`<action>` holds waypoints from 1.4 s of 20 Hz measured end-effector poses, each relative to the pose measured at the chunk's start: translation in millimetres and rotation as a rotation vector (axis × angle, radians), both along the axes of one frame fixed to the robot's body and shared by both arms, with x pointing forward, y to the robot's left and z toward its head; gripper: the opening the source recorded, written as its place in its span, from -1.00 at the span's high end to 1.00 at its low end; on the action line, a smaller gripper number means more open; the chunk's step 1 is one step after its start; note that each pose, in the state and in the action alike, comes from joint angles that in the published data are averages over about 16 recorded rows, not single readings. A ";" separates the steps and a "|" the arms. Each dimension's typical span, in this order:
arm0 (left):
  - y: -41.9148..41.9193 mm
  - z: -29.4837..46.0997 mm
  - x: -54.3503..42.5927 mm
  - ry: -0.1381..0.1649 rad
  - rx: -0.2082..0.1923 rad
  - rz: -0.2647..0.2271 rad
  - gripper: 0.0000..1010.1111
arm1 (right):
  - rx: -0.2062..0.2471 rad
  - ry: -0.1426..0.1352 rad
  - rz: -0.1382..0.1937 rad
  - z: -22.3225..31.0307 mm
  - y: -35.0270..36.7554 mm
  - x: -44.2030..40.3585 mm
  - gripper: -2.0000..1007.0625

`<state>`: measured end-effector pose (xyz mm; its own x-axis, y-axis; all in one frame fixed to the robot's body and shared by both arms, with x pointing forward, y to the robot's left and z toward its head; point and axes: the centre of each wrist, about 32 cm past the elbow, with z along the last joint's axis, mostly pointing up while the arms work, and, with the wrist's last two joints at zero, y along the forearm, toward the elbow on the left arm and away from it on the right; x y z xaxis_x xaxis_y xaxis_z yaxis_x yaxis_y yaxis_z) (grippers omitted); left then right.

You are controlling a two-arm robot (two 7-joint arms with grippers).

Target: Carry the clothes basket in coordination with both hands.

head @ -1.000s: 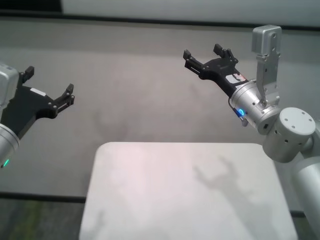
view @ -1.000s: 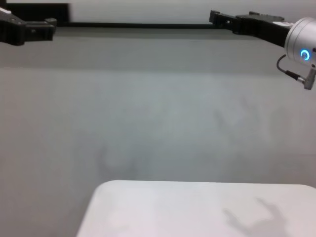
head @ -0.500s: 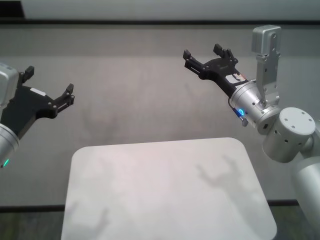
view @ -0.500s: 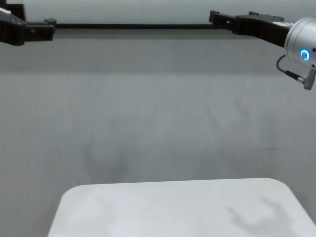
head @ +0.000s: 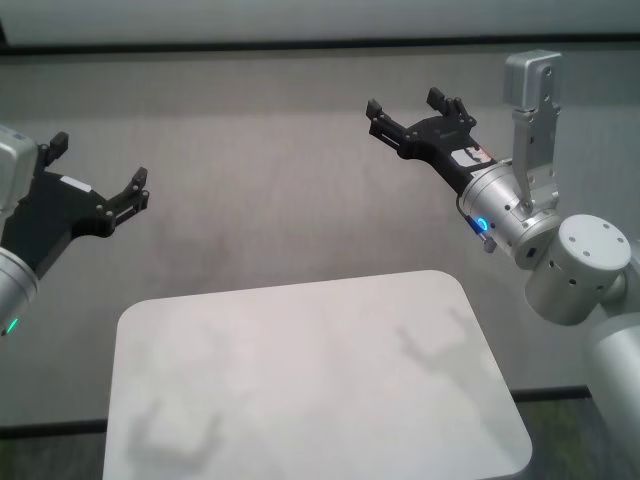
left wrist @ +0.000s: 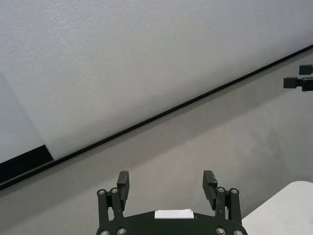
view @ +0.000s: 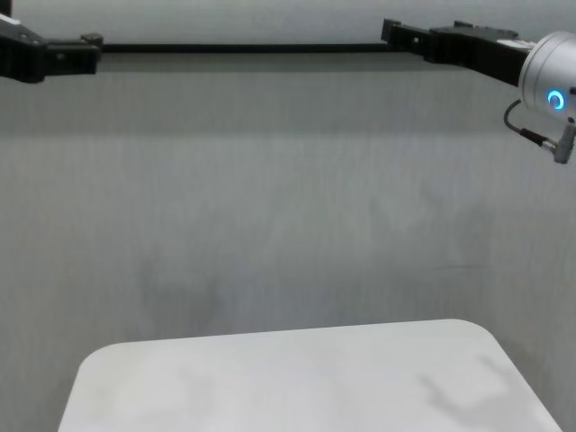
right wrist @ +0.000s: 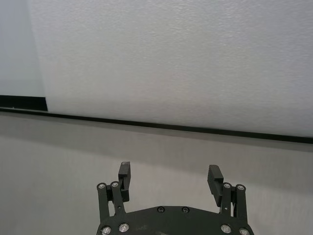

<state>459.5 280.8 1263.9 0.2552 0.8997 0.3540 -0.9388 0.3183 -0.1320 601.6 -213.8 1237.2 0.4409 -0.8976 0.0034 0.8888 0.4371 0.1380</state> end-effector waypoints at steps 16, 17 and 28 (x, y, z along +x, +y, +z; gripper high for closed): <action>-1.9 -22.8 10.7 0.033 0.006 -0.009 -0.98 | -0.077 0.010 -0.060 -19.9 -20.1 -16.1 -0.99; -1.9 -28.0 12.8 0.041 0.007 -0.010 -0.98 | -0.093 0.012 -0.070 -24.0 -24.1 -19.6 -0.99; 14.8 -101.7 28.4 0.155 0.055 0.009 -0.98 | -0.328 0.042 -0.162 -77.4 -75.6 -80.2 -0.99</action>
<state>487.9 295.6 1162.2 0.3029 0.8826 0.3596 -0.9493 0.3126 0.0325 521.4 -289.4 1159.8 0.2988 -0.9100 0.2875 0.9520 0.3050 -0.0243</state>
